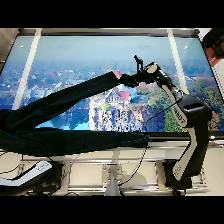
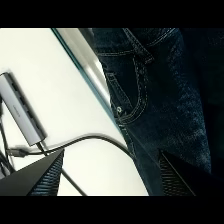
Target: Fold the clothes and pants, and hang the long-sleeved shirts on hangers.
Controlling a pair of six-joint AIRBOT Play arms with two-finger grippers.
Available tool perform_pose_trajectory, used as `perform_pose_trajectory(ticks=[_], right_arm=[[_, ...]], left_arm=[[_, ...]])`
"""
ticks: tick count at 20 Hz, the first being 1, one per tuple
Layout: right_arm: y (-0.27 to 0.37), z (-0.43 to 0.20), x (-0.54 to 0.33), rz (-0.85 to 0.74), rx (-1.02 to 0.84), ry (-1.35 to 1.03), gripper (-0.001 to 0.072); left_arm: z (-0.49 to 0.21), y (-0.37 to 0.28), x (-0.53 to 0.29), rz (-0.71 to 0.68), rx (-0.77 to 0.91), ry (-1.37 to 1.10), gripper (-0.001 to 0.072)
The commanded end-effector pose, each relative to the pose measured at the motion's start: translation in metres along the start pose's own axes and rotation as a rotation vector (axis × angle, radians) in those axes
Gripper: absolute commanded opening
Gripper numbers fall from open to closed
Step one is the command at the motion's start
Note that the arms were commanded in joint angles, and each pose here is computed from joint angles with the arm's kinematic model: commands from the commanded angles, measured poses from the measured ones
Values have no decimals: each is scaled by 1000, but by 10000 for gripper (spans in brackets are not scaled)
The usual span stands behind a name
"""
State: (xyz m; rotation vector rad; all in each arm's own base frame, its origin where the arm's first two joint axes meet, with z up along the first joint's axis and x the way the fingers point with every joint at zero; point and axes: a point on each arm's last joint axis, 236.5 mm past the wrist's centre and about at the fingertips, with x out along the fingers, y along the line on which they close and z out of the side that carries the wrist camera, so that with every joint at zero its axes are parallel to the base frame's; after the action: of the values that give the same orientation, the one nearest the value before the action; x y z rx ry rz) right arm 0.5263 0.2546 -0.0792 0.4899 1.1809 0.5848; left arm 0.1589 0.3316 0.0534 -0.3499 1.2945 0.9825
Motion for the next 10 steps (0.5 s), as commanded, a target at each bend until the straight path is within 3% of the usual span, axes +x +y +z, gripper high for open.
perform_pose_trajectory(ticks=[1,4,6,7,8,9,10], right_arm=[[5,7,29,1,41,-29,553],[8,12,41,-3,37,-56,543],[7,22,42,-17,27,-103,473],[8,25,43,-24,19,-119,412],[6,27,43,-36,6,-131,295],[5,29,43,-43,-4,-140,129],[5,31,42,-47,-16,-141,31]], left_arm=[[4,-1,2,-6,-2,-13,617],[10,-1,2,-6,-2,-38,617],[11,-1,2,-6,-2,-42,618],[11,-1,2,-6,-2,-42,618],[11,-1,2,-6,-2,-43,620],[11,-1,2,-6,-2,-45,620],[11,-1,2,-6,-2,-44,621]])
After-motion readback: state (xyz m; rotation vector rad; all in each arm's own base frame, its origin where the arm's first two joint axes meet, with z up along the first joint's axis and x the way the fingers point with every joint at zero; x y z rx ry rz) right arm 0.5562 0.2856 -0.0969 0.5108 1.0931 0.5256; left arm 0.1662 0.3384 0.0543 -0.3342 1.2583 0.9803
